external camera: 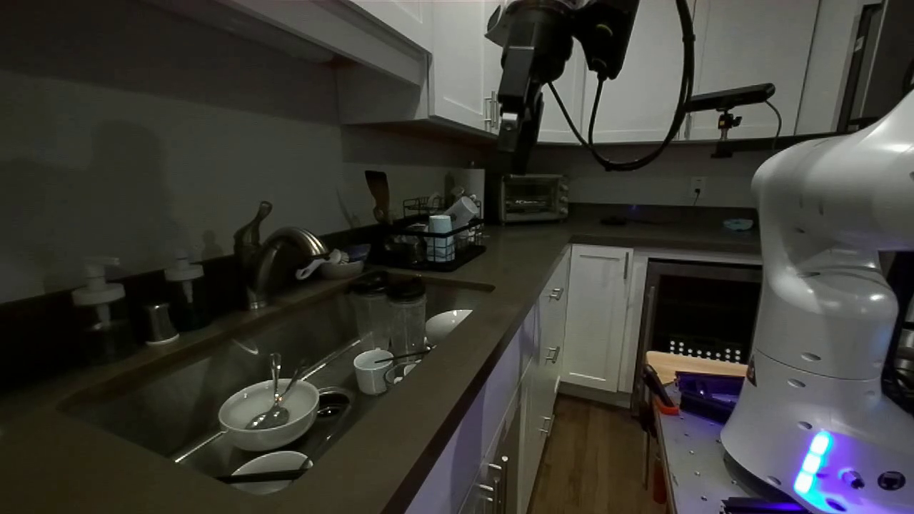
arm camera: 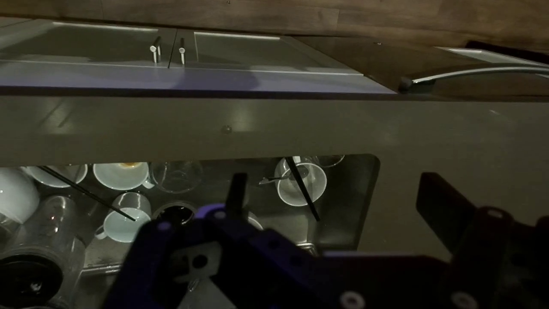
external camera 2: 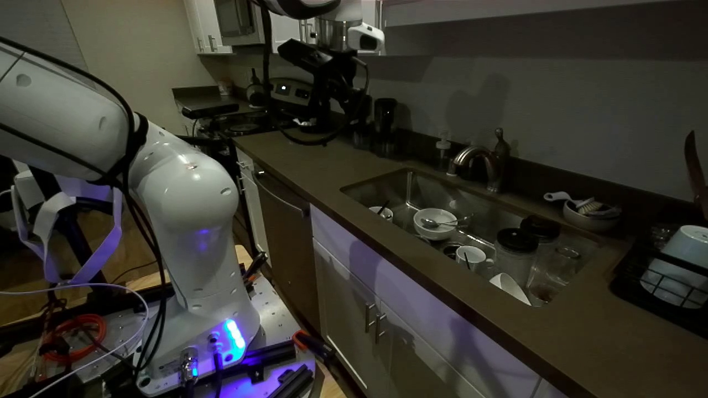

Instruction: Lift u the tap handle

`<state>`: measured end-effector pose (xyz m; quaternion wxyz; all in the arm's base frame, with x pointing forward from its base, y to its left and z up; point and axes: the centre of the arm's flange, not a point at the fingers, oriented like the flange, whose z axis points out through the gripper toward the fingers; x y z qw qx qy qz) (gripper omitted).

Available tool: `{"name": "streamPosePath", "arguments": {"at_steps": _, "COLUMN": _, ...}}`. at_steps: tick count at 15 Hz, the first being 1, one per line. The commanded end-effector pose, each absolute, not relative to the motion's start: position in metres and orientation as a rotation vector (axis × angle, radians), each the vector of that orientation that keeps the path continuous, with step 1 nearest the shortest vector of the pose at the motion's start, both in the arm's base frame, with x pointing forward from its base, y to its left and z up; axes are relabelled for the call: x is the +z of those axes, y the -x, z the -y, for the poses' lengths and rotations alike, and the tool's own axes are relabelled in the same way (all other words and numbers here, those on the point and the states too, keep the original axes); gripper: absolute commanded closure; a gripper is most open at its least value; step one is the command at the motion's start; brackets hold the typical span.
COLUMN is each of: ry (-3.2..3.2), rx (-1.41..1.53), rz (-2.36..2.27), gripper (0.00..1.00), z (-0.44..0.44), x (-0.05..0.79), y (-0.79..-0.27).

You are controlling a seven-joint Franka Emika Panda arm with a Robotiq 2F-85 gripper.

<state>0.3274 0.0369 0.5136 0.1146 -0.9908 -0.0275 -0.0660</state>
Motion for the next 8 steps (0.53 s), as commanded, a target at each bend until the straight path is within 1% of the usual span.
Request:
{"name": "streamPosePath", "arguments": {"at_steps": 1, "ry": 2.916, "rx": -0.305, "rz": 0.061, "gripper": 0.0, "z": -0.032, "x": 0.511, "y": -0.361}}
{"name": "streamPosePath", "arguments": {"at_steps": 8, "ry": 2.924, "rx": -0.624, "rz": 0.014, "gripper": 0.0, "z": -0.017, "x": 0.514, "y": -0.438}}
